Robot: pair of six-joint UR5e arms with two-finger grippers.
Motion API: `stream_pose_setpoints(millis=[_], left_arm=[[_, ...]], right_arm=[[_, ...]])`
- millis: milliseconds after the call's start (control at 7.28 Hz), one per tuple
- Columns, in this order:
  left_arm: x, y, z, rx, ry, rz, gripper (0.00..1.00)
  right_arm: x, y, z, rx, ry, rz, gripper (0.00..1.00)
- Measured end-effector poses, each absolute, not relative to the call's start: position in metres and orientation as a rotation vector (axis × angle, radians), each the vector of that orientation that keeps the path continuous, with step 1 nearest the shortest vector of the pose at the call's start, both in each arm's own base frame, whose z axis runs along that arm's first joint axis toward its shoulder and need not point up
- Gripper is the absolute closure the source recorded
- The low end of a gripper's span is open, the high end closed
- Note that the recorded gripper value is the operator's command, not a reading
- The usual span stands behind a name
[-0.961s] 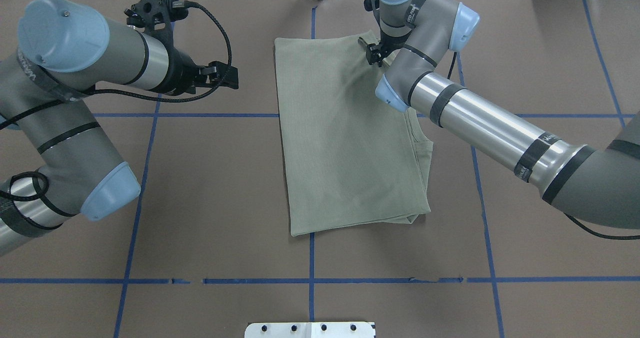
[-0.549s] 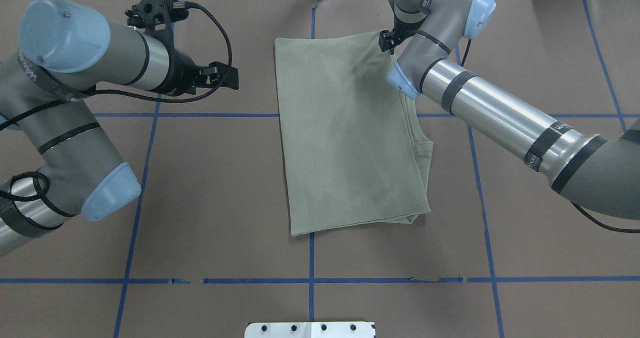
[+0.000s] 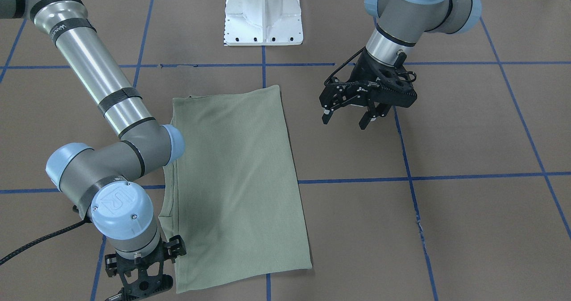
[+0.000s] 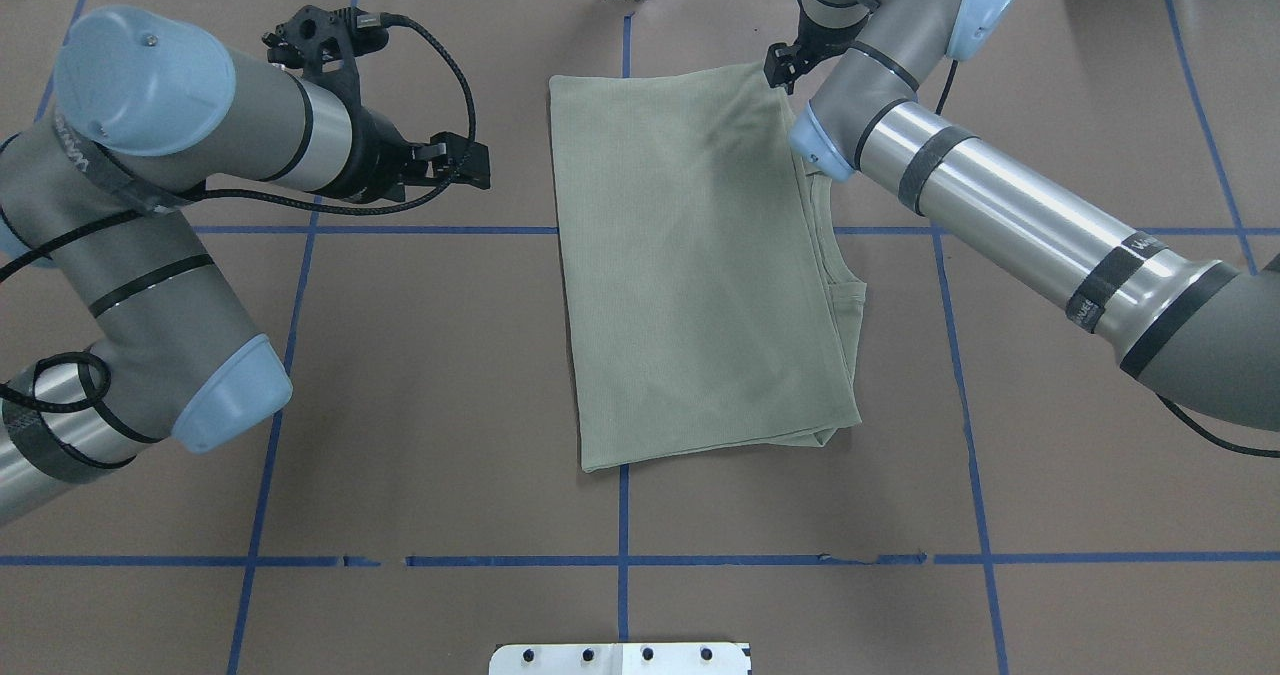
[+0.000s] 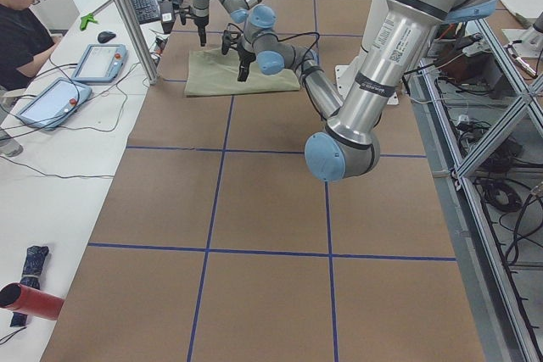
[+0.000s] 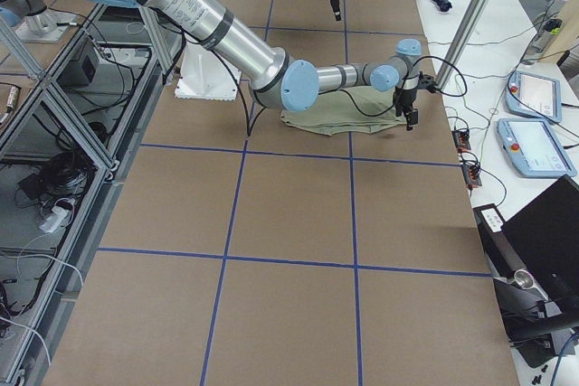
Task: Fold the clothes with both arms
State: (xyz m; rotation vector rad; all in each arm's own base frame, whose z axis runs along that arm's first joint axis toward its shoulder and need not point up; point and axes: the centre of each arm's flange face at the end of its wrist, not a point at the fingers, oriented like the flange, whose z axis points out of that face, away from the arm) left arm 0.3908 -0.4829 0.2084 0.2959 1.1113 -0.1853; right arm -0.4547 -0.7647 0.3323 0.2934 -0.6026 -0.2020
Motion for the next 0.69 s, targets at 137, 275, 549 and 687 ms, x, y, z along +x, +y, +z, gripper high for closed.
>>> stream_pose_setpoints(millis=[137,275,549,687], left_arm=[[0.415,-0.462,0.204,0.220,1.139,-0.215,0.00],[0.441,-0.436,0.201,0.131,1.168,-0.255,0.00],[0.503,-0.370,0.199,-0.054,1.204,-0.312,0.00],[0.531,-0.339,0.200,-0.123,1.200,-0.347,0.01]], right_arm=[[-0.446,-0.749,0.321,0.289,-0.651,-0.206,0.00],[-0.433,-0.726,0.311,0.267,-0.689,-0.212,0.00],[-0.399,-0.672,0.299,0.198,-0.775,-0.196,0.00],[-0.379,-0.642,0.307,0.163,-0.820,-0.164,0.00]])
